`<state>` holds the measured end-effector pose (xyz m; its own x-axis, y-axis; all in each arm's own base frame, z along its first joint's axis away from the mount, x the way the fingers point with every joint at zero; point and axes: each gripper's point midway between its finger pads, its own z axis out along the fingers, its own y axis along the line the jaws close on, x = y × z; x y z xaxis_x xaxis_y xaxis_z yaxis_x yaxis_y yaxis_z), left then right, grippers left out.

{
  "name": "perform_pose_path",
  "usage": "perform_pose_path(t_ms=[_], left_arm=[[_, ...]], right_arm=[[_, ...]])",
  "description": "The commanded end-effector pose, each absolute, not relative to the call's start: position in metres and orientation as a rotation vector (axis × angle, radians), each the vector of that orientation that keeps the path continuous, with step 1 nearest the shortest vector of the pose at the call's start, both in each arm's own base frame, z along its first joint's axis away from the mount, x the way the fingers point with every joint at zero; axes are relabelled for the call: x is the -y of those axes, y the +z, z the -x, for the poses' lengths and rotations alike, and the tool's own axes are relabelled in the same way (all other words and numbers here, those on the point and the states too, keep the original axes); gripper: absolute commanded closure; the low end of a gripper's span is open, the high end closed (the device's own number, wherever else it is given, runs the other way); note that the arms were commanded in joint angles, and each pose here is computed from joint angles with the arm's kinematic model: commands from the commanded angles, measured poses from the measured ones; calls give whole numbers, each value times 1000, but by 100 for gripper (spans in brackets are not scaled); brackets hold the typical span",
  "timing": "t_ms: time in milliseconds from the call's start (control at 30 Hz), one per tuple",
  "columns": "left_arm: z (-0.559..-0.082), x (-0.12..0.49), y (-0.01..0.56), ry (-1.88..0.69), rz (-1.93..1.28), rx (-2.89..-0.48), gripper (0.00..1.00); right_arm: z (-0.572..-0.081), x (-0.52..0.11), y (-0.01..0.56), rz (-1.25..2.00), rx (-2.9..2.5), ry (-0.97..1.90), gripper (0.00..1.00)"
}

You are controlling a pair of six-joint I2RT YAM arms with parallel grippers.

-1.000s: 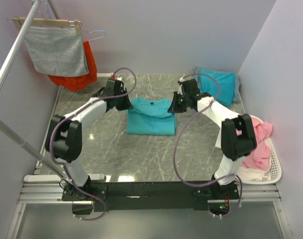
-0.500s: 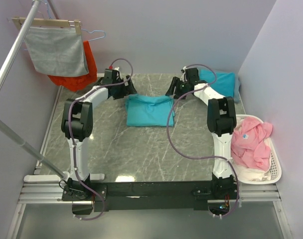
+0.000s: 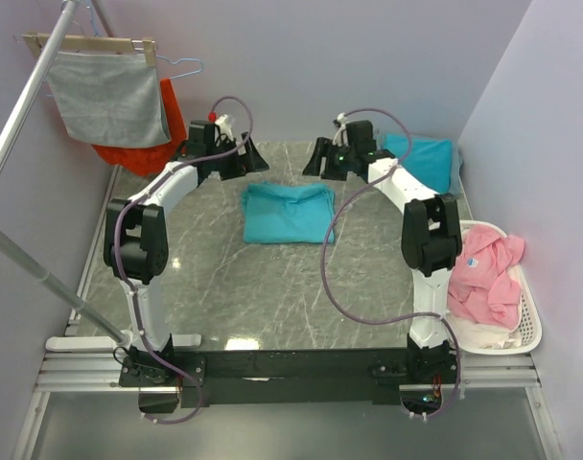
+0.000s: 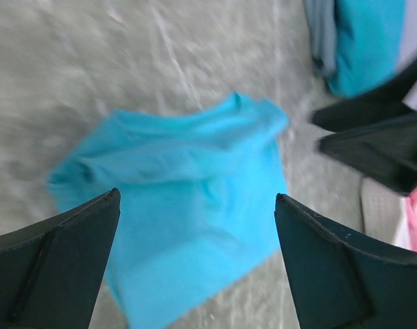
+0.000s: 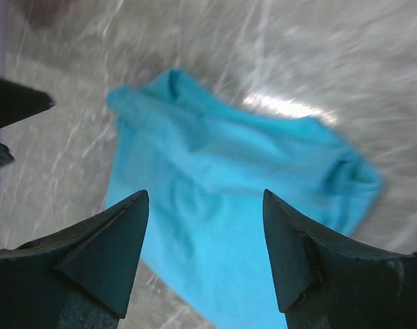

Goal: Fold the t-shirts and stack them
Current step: Fold the tshirt

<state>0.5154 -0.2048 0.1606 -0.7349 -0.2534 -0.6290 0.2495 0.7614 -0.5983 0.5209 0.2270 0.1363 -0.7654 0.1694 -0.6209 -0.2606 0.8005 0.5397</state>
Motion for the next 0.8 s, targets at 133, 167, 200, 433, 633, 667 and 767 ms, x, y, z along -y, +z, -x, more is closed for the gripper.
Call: perform_pose_path(t_ms=[133,167,200,433,633,667,767], left_arm=[[-470,252,139,-1111,-151,-2297,0],[-471,253,136,-1119,-151,-2301,1],[-472,254,134,-1118,-146,-2306,0],[-500,260,110,-1097,-138,-2318,1],[-530,262,98,-1071,-134,-2304,1],[-537,263,101,-1065,-132,-2288,1],[-550,258,92,-1057,-112,-2287,1]], right_arm=[[-480,-260,122,152,-2382,906,27],[-480,-260,120,152,-2387,905,27],[-482,-261,119,150,-2388,905,27],[-514,-263,94,157,-2431,859,27],[-545,-258,87,118,-2410,842,27],[-549,-257,88,114,-2402,838,27],[-568,-252,92,92,-2366,834,27]])
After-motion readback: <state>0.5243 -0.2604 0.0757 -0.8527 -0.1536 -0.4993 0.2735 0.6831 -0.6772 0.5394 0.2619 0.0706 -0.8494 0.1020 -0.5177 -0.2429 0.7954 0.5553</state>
